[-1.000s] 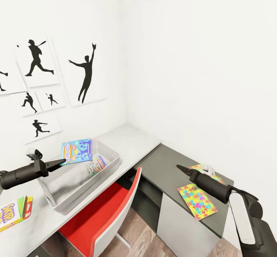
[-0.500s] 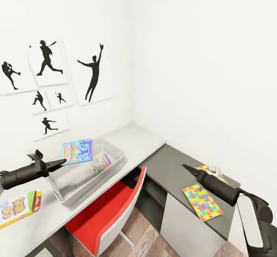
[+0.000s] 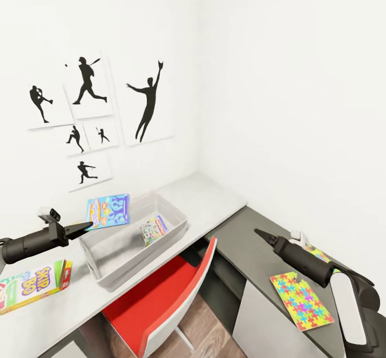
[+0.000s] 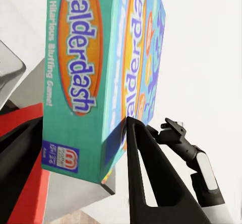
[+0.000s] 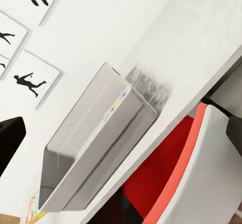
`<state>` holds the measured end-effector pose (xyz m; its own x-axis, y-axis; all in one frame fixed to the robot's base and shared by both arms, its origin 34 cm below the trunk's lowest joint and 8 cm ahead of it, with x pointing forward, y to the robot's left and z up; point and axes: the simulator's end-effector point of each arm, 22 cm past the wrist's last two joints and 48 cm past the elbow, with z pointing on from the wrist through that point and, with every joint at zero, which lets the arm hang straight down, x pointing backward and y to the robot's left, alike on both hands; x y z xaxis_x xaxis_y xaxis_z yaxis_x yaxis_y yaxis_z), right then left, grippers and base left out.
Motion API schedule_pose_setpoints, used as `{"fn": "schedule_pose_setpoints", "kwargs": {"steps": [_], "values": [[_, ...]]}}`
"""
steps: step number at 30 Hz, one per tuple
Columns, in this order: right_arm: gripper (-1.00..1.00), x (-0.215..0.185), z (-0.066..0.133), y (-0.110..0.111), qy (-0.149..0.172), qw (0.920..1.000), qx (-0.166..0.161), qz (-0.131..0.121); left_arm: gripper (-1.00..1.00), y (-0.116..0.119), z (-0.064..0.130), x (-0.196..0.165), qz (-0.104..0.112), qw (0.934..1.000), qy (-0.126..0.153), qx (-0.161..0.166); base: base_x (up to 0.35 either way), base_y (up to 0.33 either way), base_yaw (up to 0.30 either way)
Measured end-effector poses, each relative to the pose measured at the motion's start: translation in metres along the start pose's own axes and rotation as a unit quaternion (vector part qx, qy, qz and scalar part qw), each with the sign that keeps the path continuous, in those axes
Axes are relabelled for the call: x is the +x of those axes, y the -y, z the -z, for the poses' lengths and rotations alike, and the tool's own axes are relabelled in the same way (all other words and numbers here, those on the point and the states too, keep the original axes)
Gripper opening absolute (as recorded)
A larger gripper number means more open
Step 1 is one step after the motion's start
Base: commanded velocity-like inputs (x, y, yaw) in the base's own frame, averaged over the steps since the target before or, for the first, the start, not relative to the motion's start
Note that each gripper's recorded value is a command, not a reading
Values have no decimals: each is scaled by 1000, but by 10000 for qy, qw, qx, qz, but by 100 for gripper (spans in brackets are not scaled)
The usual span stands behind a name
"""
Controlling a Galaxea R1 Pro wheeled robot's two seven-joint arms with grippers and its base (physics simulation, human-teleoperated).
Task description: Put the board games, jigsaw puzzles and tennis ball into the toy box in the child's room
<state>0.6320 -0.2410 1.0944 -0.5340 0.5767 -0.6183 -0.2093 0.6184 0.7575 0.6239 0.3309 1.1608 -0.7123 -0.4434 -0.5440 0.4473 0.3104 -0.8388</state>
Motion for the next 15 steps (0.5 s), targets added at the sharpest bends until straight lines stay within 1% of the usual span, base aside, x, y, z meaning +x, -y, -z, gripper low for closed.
{"fn": "schedule_pose_setpoints", "kwargs": {"steps": [6,10,15], "values": [[100,0,0,1,8,10000,9,-3,-100,-1,0,0,-1,10000,-2,-5,5,-4,17],[100,0,0,1,8,10000,12,1,-100,-1,0,0,-1,10000,-1,-8,20,0,201],[100,0,0,1,10,10000,24,9,-100,0,0,0,-2,10000,0,-8,153,-47,273]]}}
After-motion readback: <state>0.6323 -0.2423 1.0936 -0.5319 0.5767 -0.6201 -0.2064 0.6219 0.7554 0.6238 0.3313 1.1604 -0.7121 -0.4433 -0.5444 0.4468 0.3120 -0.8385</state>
